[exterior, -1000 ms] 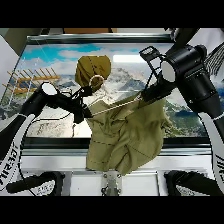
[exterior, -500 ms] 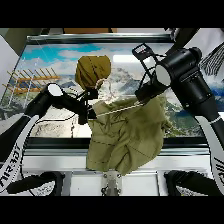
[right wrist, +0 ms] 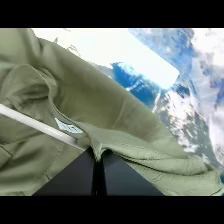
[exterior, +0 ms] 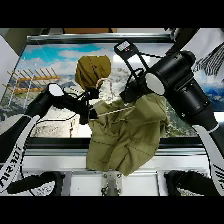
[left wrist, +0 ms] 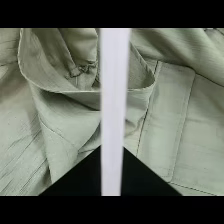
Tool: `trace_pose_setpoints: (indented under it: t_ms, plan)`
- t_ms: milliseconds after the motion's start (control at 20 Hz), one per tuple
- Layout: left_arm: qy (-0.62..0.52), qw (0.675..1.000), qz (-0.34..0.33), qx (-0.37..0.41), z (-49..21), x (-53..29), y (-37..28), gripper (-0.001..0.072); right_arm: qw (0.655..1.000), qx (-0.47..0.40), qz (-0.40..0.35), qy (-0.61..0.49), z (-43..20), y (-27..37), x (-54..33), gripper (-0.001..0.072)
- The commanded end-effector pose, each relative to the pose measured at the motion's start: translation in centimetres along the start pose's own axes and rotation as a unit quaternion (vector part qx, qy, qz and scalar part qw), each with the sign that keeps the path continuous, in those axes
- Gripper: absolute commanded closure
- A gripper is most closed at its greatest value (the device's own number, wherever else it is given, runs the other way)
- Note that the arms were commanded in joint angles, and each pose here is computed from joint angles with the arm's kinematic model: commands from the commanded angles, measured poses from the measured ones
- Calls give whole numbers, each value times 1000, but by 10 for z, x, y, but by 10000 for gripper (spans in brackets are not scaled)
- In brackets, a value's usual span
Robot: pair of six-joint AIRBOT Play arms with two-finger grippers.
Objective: Fold the clothes and pants, and hang the long-sleeved shirts on hangers.
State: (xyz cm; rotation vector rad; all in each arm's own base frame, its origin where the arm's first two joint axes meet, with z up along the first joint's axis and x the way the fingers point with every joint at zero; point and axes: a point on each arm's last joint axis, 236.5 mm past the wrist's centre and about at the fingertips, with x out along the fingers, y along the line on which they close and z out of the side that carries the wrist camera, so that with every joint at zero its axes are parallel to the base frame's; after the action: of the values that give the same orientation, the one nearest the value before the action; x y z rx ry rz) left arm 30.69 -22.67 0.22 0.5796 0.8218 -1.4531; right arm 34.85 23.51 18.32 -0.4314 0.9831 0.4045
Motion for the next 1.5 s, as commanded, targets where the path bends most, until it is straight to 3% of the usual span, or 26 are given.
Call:
trace_pose_setpoints:
  t_ms: [0,300,700,1100,1150,1250,1300,1450]
  plan:
    - [-1,1000,0,0,1,0,0,692,997,11,66,-33,16,34,-5,696]
    - [-1,1000,0,0,1,0,0,692,989,22,141,-44,25,71,-6,695]
    - [0,1000,0,-1,0,0,0,692,993,10,112,-19,15,63,3,695]
    - [0,1000,0,-1,0,0,0,692,989,8,150,-13,14,86,4,683]
    - [0,1000,0,-1,0,0,0,692,988,7,151,-13,14,87,4,645]
    - [0,1000,0,-1,0,0,0,692,989,7,150,-11,13,87,3,169]
    - [0,1000,0,-1,0,0,0,692,989,6,151,-11,12,86,1,53]
    - [0,1000,0,-1,0,0,0,692,989,-8,149,-8,5,81,-10,54]
